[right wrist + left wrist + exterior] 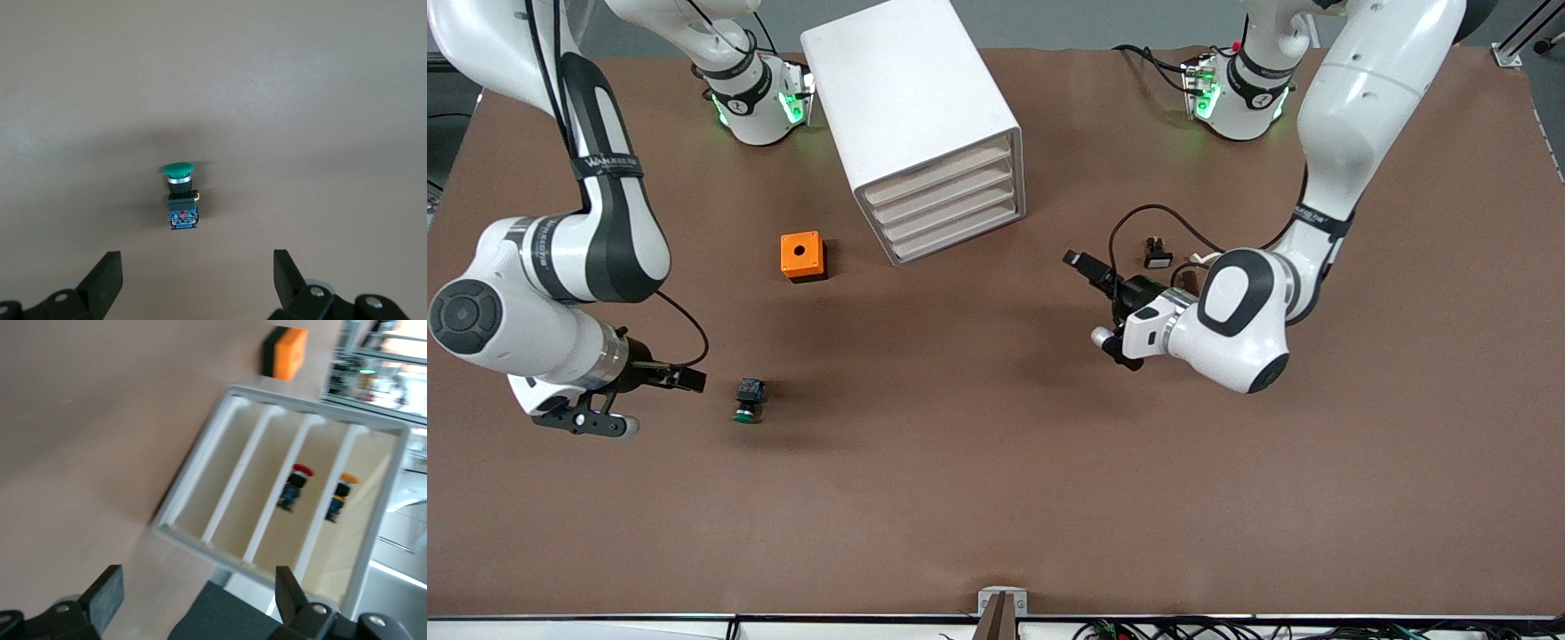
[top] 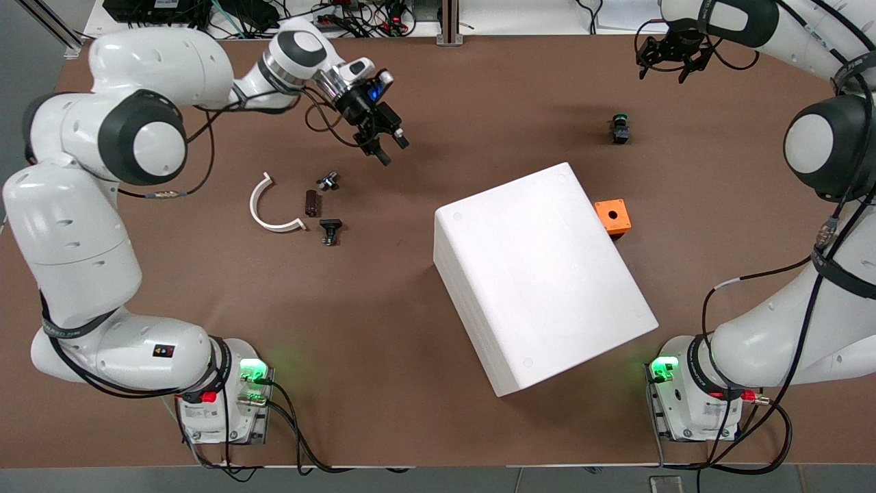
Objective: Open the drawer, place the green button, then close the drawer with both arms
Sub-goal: 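Grasp the green button with the right gripper while the left gripper grips the drawer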
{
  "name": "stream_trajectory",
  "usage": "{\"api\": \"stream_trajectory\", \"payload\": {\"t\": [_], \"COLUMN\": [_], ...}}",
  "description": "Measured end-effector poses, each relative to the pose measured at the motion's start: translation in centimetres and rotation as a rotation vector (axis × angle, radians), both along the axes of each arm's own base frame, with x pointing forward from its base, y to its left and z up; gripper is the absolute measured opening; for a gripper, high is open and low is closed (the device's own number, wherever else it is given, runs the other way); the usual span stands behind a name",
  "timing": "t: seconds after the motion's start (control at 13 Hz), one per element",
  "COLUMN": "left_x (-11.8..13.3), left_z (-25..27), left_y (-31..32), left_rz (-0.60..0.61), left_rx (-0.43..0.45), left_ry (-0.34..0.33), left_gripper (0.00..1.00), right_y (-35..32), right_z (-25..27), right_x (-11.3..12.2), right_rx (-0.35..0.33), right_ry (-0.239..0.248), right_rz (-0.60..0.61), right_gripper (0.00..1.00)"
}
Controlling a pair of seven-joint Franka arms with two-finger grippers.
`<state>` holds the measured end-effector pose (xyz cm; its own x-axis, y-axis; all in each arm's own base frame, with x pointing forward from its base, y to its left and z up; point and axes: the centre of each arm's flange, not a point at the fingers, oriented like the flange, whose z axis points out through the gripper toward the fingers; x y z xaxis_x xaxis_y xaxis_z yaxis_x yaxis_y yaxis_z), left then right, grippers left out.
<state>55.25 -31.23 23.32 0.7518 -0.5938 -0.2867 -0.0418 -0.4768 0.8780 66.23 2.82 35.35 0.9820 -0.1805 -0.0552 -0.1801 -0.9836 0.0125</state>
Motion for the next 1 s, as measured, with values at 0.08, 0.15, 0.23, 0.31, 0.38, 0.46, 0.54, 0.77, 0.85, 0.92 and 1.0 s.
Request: {"api": "stream_trajectory", "payload": {"t": [0.08,0.15,0.23,0.31,0.38,0.46,0.54,0.77,0.85,0.92,1.0], "left_x": [-0.7,-1.5,-2.4,-3.2,-4.0,-4.8,-5.6,-7.6,-8.0,-8.4,-8.7], "left_z": [-1.5,-2.9,-4.0,-4.8,-5.4,-5.7,-6.1,-7.6,-8.1,-8.6,-8.9], "left_y": [-1.1,-2.6,-4.2,-5.8,-7.4,-8.9,-10.2,-12.7,-13.0,-13.3,-13.5], "left_rz": [0.005,0.008,0.012,0.017,0.021,0.023,0.025,0.021,0.014,0.006,-0.003], "left_rx": [-0.057,-0.1,-0.129,-0.15,-0.174,-0.199,-0.221,-0.242,-0.25,-0.258,-0.267], "left_ry": [0.024,0.042,0.051,0.053,0.046,0.036,0.033,0.032,0.022,0.01,0.001], "left_gripper": [1.0,1.0,0.96,0.96,0.9,0.85,0.85,0.79,0.76,0.76,0.73], "right_y": [0.4,0.8,1.3,1.6,1.8,1.9,1.8,1.7,1.7,1.7,1.7], "right_z": [-0.8,-1.7,-2.6,-3.6,-4.6,-5.8,-7.0,-10.1,-10.8,-11.5,-12.1], "right_x": [0.1,0.3,0.4,0.6,0.7,0.8,0.9,0.9,0.8,0.7,0.7], "right_rx": [-0.001,-0.003,-0.005,-0.007,-0.009,-0.011,-0.013,-0.019,-0.02,-0.022,-0.023], "right_ry": [0.002,0.002,0.002,0.001,0.002,0.006,0.006,0.028,0.035,0.043,0.051], "right_rz": [-0.008,-0.021,-0.037,-0.048,-0.054,-0.057,-0.059,-0.062,-0.062,-0.062,-0.062], "right_gripper": [1.0,1.0,1.0,1.0,1.0,1.0,1.0,1.0,1.0,1.0,1.0]}}
